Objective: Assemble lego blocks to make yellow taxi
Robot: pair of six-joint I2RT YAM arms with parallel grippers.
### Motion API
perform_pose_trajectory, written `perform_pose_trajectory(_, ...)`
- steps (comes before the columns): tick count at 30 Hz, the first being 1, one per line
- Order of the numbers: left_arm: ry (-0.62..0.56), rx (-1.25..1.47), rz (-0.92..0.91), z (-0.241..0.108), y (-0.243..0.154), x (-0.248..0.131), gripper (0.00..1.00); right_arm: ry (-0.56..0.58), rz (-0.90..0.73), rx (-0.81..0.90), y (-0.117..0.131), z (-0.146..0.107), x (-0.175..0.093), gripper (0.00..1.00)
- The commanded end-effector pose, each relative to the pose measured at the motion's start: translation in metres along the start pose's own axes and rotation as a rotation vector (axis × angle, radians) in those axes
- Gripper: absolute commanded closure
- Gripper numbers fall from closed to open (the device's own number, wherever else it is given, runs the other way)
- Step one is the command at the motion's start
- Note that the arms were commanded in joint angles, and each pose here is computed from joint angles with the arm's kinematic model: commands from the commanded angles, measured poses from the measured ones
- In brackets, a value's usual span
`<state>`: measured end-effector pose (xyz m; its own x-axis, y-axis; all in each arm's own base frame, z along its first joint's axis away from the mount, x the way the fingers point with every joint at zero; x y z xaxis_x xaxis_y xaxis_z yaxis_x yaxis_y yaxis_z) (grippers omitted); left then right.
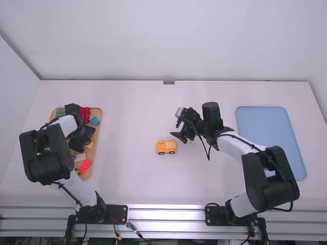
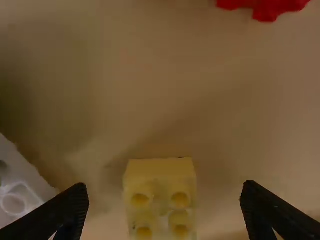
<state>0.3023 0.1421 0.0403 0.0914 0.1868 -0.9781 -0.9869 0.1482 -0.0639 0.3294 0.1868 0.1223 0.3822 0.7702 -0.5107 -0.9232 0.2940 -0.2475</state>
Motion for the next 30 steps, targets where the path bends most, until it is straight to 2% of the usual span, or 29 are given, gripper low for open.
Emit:
perform_pose_trajectory(1, 0.021, 0.023, -0.010, -0.003, -0.003, 0.002, 0.22, -0.002, -0.028, -0.018, -0.006, 0.008, -0.001, 0.01)
perform_pose_trajectory(4, 0.022, 0.023, -0.009, -0.003, -0.003, 0.004, 0.29, 0.011, -0.039, -0.019, -0.006, 0.008, 0.000, 0.01)
perform_pose_trajectory(11, 0.023, 0.027, -0.009, -0.004, -0.003, 0.004, 0.56, 0.008, -0.035, -0.019, -0.006, 0.008, 0.000, 0.01)
perform_pose_trajectory(15, 0.020, 0.026, -0.013, -0.005, -0.001, 0.007, 0.61, 0.010, -0.035, -0.017, -0.005, 0.008, 0.000, 0.01)
perform_pose_trajectory(30, 0.021, 0.030, -0.010, 0.001, -0.008, -0.003, 0.68, 0.010, -0.032, -0.017, -0.005, 0.008, 0.000, 0.01)
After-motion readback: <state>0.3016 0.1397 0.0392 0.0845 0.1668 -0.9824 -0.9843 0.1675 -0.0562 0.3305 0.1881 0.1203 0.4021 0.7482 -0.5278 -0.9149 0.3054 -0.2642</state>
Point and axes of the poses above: each hand's point on the last joint's axis, 136 mm out from that joint toward the fingers, its own x axis out along the fingers, its own y axis along the line the jaws close on, z = x × y, the point moved 5 cm from there along -x, back along the fingers, and after that the axes turned 8 degrees about -x, right-handed, at the moved point
